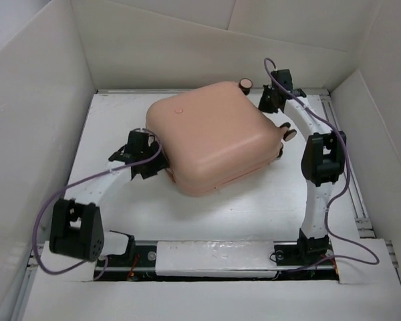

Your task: Pack the luggage

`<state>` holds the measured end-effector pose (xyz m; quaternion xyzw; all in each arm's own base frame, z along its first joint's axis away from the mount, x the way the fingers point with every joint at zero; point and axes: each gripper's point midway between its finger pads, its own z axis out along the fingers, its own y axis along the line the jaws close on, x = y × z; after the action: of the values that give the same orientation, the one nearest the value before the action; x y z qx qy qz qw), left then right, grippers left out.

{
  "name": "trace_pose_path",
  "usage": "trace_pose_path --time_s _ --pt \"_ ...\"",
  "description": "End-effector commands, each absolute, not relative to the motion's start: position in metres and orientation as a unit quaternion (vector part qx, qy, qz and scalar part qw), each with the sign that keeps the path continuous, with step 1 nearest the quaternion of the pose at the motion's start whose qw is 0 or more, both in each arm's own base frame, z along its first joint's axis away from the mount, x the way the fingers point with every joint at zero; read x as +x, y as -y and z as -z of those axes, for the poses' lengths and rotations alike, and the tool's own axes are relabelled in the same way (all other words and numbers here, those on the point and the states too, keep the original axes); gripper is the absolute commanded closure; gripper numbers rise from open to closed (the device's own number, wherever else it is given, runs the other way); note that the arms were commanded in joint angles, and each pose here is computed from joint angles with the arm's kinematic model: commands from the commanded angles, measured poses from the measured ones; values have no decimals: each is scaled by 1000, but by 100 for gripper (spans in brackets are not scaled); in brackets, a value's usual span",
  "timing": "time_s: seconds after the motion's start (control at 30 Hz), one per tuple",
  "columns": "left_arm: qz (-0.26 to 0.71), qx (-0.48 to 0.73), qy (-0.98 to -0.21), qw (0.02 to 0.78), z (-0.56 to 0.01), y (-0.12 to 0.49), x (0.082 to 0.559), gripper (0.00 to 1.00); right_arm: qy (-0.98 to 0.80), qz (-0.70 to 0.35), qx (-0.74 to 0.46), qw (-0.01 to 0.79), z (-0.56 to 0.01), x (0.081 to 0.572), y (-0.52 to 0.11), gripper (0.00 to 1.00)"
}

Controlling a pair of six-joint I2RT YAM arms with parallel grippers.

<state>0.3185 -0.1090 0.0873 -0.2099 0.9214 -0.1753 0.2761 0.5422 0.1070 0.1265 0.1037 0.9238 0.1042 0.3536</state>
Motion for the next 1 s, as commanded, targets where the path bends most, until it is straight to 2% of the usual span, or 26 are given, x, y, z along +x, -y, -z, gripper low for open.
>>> trace_pose_path --time_s 0.0,0.03,0.07,0.13,0.17,0.23,0.27,0.3,0.33,0.37,0.4,0.47,0.5,0.53,0.57,0.6,0.63,0.7,0.73,0.77,0.83,0.87,0.97 --pt "288 -146 -909 263 -142 167 281 45 -857 -336 -18 391 -247 530 -249 98" --pt "285 -148 -907 272 -151 164 280 45 -836 -364 -39 408 -286 532 -258 98" --pt "282 -145 -903 289 -163 159 277 45 -853 -355 -35 381 -271 533 -253 96" --pt "263 -149 -904 302 -176 150 273 45 -845 -350 -41 403 -300 533 -249 92" --pt "262 -145 -900 318 -188 146 270 45 -837 -348 -46 419 -321 526 -241 81" --pt "244 -148 -901 327 -192 137 265 49 -824 -340 -40 452 -348 518 -228 68" --pt "245 -143 -899 333 -198 136 262 50 -829 -335 -34 446 -340 512 -221 63" --pt "240 -145 -898 339 -201 132 259 52 -801 -344 -45 488 -384 490 -215 56" --pt "233 -141 -903 331 -193 130 256 53 -795 -340 -48 500 -392 479 -210 54" --pt "234 -134 -907 324 -190 130 250 55 -814 -328 -44 477 -361 466 -205 54" --pt "230 -135 -911 316 -184 129 246 57 -782 -333 -61 523 -400 436 -196 53" --pt "225 -136 -918 296 -166 128 237 61 -774 -330 -91 532 -391 398 -201 63" --pt "226 -141 -918 294 -163 127 233 65 -799 -323 -98 497 -341 378 -201 68" --pt "228 -140 -916 298 -161 126 232 67 -767 -324 -113 543 -366 344 -195 78" --pt "229 -144 -921 281 -150 127 226 67 -762 -331 -127 542 -357 319 -205 80" --pt "237 -140 -919 282 -149 130 227 68 -788 -322 -128 509 -304 299 -204 83" --pt "244 -137 -919 279 -146 133 226 68 -757 -337 -147 540 -317 270 -201 84" --pt "288 -116 -911 272 -146 149 224 63 -763 -362 -138 517 -289 238 -208 87" --pt "303 -115 -909 263 -144 155 224 61 -787 -361 -122 485 -252 225 -204 91" --pt "316 -114 -907 255 -141 160 225 56 -775 -384 -120 487 -254 210 -204 93" --pt "352 -101 -895 254 -145 172 228 51 -792 -400 -95 452 -217 194 -207 93" --pt "359 -97 -894 249 -141 175 227 51 -777 -413 -92 465 -220 191 -208 93" --pt "378 -100 -886 251 -145 181 231 50 -781 -416 -90 457 -196 188 -212 82"
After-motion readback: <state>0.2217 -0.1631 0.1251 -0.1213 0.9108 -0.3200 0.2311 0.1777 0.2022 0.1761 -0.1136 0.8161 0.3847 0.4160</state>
